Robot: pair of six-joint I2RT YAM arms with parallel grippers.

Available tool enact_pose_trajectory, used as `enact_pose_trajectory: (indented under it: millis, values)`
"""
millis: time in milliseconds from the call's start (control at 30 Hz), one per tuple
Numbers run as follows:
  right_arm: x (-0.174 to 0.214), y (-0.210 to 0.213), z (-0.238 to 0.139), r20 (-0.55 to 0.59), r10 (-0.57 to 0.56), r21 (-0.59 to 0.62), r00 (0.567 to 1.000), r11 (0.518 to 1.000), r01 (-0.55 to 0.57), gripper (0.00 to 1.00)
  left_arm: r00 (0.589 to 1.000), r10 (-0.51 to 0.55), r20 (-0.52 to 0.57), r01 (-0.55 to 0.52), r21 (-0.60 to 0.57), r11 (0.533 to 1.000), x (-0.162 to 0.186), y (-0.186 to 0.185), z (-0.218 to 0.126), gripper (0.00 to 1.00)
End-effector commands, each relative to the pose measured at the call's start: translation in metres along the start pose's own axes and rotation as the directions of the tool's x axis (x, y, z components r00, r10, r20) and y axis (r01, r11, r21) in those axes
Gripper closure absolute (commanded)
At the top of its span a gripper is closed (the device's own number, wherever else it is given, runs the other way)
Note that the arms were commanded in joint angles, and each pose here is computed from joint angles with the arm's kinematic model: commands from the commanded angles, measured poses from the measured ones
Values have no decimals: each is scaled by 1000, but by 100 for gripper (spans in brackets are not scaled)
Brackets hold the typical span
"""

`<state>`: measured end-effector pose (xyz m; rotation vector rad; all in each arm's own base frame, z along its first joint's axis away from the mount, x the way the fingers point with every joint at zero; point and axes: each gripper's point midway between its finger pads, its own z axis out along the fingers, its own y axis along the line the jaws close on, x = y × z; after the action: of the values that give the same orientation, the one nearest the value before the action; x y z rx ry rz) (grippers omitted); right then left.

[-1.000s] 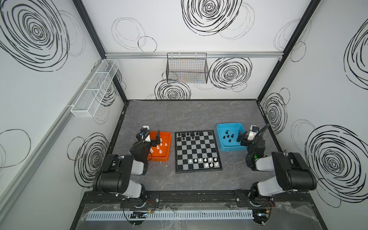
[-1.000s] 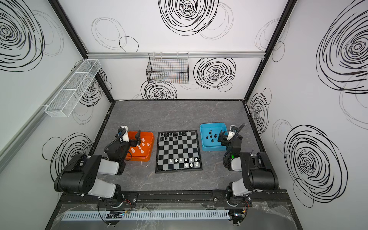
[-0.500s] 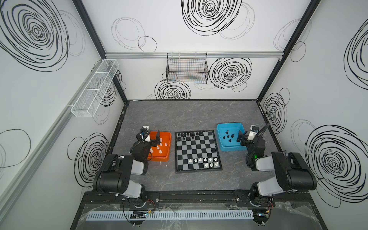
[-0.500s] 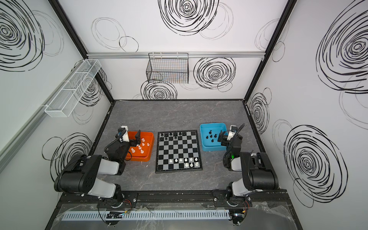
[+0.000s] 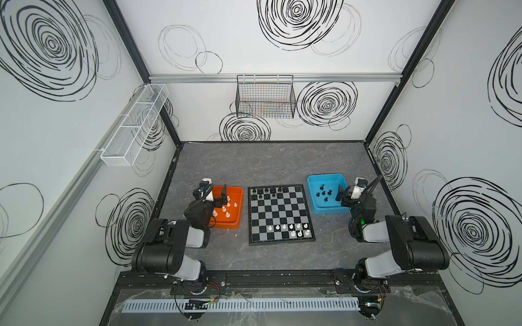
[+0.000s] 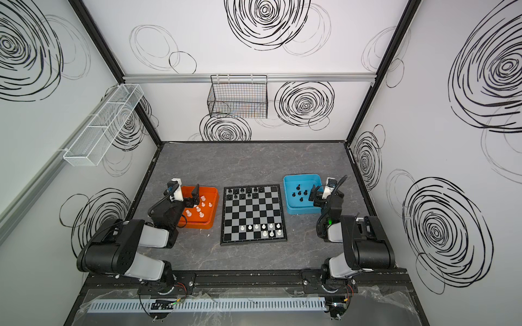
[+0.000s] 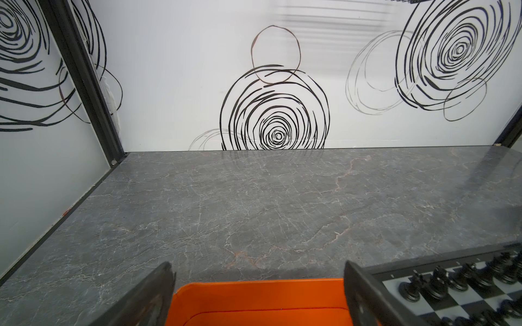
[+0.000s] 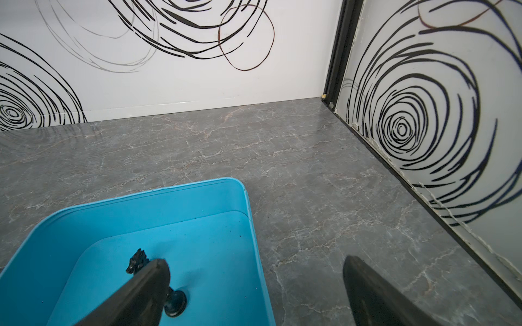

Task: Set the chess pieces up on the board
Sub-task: 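Raise both arms from the rest pose toward the trays, then move right gripper over the blue tray while left gripper moves above orange tray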

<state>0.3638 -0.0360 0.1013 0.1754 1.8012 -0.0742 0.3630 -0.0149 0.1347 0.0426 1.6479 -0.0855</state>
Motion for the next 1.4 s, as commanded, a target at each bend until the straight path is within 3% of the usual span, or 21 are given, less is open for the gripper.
enact_pose_trajectory:
  millis: [0, 100, 300, 400, 500, 700, 867, 1000, 1100, 1200, 1367]
  values:
    - [-17, 0, 2, 51, 2, 3, 999, 1000, -2, 0, 998, 8, 59, -5, -48, 999, -17, 6, 2, 4]
    - [-17, 0, 2, 49, 5, -5, 999, 1000, -5, 0, 997, -14, 69, 22, -102, 995, -23, 15, 0, 4]
    - [-23, 3, 2, 60, -16, -23, 998, 1000, 17, 0, 996, -21, 86, 30, -104, 994, -56, 17, -7, 4]
    - [-31, 0, 18, -58, 31, -21, 998, 999, -33, 0, 994, -35, 100, 46, -114, 992, -87, 25, -8, 4]
    - [-55, 0, 17, -48, 115, -51, 992, 992, -117, 0, 996, -77, 52, 85, -162, 983, -112, 42, -6, 4]
    - [-119, 9, 0, 55, 140, -101, 989, 986, -134, 0, 993, -114, -17, 106, -250, 962, -162, 65, -9, 4]
    - [-154, -5, -3, 63, 297, 30, 953, 954, -299, 0, 998, -59, -26, 52, -209, 977, -197, 57, -9, 4]
    - [-179, 11, -1, 57, 231, 11, 971, 973, -232, 0, 996, -90, 0, 88, -188, 978, -220, 53, -8, 4]
    - [-182, 7, -1, 82, 306, 33, 948, 950, -310, 0, 990, -138, -22, 130, -225, 966, -224, 59, -7, 4]
    - [-186, 32, 2, 39, 240, -78, 970, 969, -236, 0, 984, -152, -96, 126, -239, 963, -215, 61, -2, 4]
    - [-175, 53, 19, -114, 149, -65, 982, 985, -157, 0, 954, -176, -242, 117, -240, 964, -192, 60, 8, 4]
